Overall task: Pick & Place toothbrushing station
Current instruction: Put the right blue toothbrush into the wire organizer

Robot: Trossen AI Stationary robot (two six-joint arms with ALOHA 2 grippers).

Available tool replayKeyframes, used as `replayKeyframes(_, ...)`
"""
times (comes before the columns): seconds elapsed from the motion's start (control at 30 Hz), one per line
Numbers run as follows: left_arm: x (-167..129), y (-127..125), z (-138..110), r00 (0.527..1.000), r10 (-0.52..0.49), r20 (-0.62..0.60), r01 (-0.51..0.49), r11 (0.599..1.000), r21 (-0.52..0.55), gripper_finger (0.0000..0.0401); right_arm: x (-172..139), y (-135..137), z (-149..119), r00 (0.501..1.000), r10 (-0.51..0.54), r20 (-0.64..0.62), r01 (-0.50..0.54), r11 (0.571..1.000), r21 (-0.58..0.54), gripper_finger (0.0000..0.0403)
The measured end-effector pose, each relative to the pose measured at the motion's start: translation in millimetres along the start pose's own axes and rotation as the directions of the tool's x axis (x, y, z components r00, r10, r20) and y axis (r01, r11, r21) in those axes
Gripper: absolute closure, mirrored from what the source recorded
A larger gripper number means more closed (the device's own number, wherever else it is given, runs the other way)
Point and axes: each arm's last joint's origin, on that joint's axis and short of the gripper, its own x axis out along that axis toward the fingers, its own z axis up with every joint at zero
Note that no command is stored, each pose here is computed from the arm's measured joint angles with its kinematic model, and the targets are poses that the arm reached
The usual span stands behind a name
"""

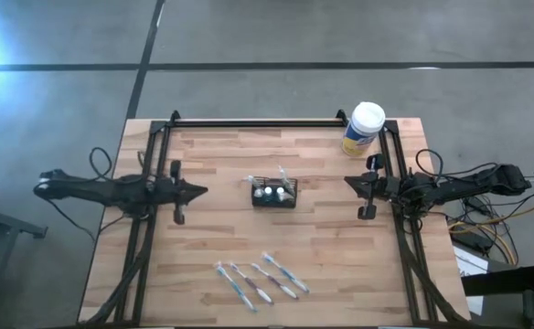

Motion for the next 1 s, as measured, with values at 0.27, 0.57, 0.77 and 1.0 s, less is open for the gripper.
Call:
replayKeyframes(0.27, -6.7, 0.2, -9.6, 0.997, -0.044, 0.061, 0.043, 0.999, 0.005, 0.0398, 0.0, 0.1, -0.4, 1.000, 0.001, -0.004, -0.001, 1.000, -0.001, 0.0394)
replayKeyframes(0.57, -9.0, 0.5, -17.5, 0.997, -0.043, 0.065, 0.043, 0.999, 0.011, 0.0399, 0.1, 0.2, -0.9, 1.000, 0.002, -0.008, -0.002, 1.000, -0.004, 0.0394)
replayKeyframes(0.77, -9.1, 0.5, -18.4, 0.997, -0.044, 0.058, 0.043, 0.999, 0.013, 0.0398, 0.1, 0.3, -1.0, 1.000, 0.003, -0.009, -0.003, 1.000, -0.018, 0.0394)
replayKeyframes(1.0, -9.3, 0.4, -20.3, 0.998, -0.044, 0.041, 0.044, 0.999, 0.009, 0.0398, 0.1, 0.4, -1.6, 1.000, 0.003, -0.015, -0.004, 1.000, -0.031, 0.0394)
